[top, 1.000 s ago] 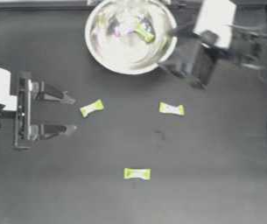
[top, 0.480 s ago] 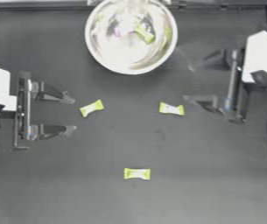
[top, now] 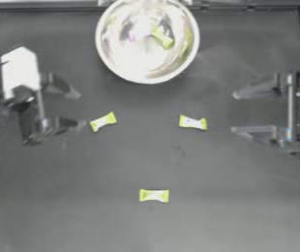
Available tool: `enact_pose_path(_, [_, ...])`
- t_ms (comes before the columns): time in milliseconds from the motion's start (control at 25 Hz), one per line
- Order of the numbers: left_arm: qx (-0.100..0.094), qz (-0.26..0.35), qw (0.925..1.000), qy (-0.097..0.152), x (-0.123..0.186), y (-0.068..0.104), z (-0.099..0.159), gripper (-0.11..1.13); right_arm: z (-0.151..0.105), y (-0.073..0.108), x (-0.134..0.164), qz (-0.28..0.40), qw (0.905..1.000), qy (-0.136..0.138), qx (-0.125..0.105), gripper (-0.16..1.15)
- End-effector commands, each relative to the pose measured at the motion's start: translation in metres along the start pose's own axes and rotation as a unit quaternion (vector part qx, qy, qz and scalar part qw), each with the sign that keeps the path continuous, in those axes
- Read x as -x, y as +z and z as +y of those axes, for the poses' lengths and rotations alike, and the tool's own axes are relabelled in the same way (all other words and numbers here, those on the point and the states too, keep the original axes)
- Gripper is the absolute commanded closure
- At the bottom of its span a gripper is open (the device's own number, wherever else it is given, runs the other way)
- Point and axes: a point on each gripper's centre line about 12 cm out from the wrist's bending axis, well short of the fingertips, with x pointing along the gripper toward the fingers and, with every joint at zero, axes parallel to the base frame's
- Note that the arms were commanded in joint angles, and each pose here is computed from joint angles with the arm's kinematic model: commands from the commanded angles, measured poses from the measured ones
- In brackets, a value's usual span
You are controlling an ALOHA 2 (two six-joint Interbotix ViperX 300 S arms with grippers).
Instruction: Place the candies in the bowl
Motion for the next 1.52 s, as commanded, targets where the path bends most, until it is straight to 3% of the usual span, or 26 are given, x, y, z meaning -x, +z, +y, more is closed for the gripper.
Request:
enact_pose_path(40, [-0.009, 0.035, 0.9993, 0.013, -0.015, 0.012, 0.011, 0.05, 0.003, 0.002, 0.002, -0.015, 0.9998, 0.009, -0.003, -0.01])
enact_pose_path(720, [-0.009, 0.186, 0.9825, 0.009, -0.086, -0.004, 0.025, 0.05, 0.01, -0.006, 0.001, -0.026, 0.9992, 0.031, 0.001, -0.01])
enact_pose_path(1040, [0.019, 0.214, 0.9766, 0.01, -0.106, -0.01, 0.023, 0.05, 0.01, -0.006, 0.002, -0.03, 0.999, 0.032, 0.001, -0.01])
enact_pose_path(1520, [0.014, 0.234, 0.9722, 0.003, -0.124, -0.024, 0.015, 0.05, 0.01, -0.006, 0.002, -0.032, 0.999, 0.033, -0.003, -0.01])
